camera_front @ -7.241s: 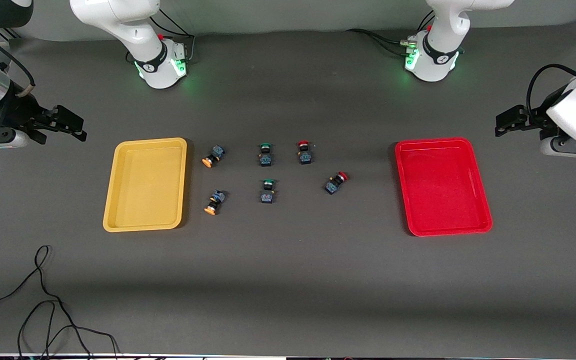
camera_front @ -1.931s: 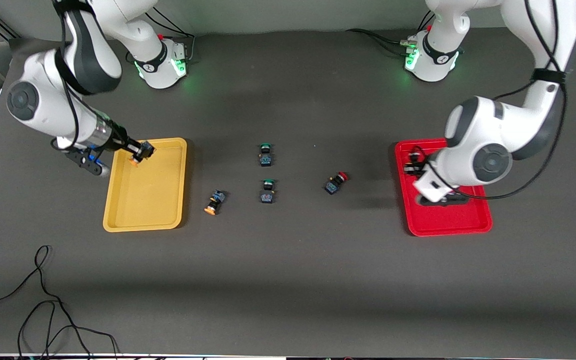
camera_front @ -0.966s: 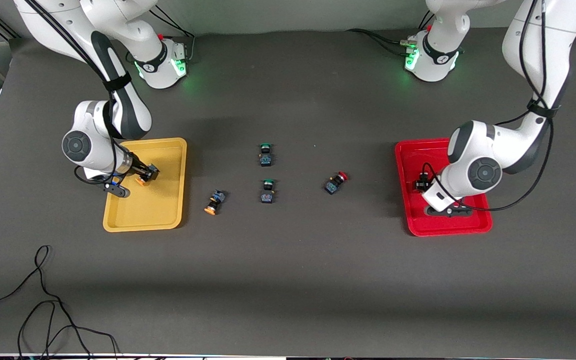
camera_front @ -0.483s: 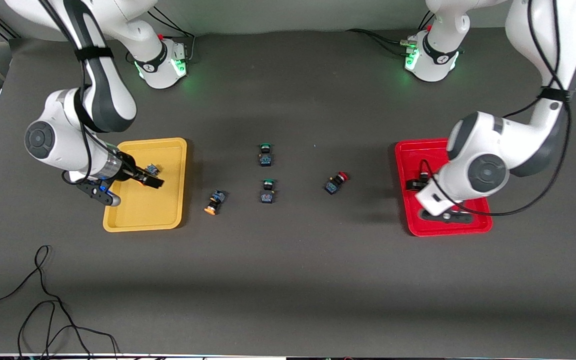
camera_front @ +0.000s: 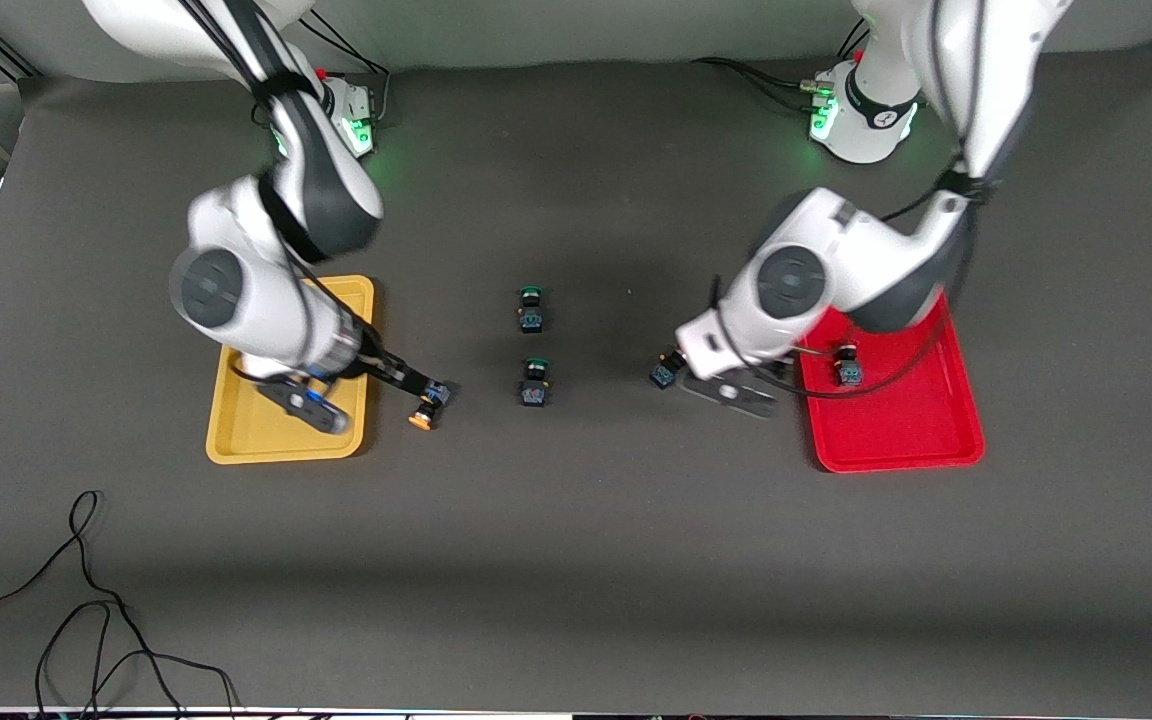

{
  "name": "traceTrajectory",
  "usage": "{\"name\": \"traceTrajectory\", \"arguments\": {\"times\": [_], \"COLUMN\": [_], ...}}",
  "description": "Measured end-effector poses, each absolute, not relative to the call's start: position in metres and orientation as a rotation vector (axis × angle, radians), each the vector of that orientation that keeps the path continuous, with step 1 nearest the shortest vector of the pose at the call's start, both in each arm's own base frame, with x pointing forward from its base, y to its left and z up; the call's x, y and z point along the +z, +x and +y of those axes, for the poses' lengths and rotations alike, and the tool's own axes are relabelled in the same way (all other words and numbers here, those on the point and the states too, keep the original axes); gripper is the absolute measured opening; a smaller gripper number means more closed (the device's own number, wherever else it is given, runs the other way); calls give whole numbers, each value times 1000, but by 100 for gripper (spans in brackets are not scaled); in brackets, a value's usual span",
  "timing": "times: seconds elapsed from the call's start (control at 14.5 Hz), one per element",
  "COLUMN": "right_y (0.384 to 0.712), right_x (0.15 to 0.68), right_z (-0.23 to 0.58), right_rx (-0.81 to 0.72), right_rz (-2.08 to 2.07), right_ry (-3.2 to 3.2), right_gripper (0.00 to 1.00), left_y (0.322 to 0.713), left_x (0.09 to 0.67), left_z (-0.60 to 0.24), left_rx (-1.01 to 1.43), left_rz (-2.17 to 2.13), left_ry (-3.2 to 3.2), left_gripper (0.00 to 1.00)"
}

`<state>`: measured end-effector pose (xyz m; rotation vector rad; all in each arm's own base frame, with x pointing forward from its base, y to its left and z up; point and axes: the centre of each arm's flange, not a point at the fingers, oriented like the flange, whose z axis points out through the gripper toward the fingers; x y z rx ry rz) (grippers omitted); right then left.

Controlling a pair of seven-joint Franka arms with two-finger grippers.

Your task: Place red and yellow buttons in trays

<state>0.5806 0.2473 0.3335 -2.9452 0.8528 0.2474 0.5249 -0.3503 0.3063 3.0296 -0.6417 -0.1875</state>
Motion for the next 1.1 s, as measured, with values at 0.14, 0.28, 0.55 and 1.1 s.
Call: {"name": "traceTrajectory", "arguments": {"times": [0.14,0.28,0.55,1.1], "right_y": [584,580,567,558], "right_x": [270,215,176,177], "right_z": [245,236,228,249], "right_rx": [270,259,249,258], "right_rz": [895,930,949,901], "right_ry": [-2979,-3001,-3019,-3014], "right_gripper": [100,100,97,50], "left_y": [510,500,502,501], "left_x": [287,265,213,189], "left_z": [-379,-397,-394,-393], "left_rx": [-186,-188,-205,-214], "left_rz": [-663,-658,-647,-493], "left_ry": [3003,2980,3007,3058], "left_gripper": [98,98,98,49]}}
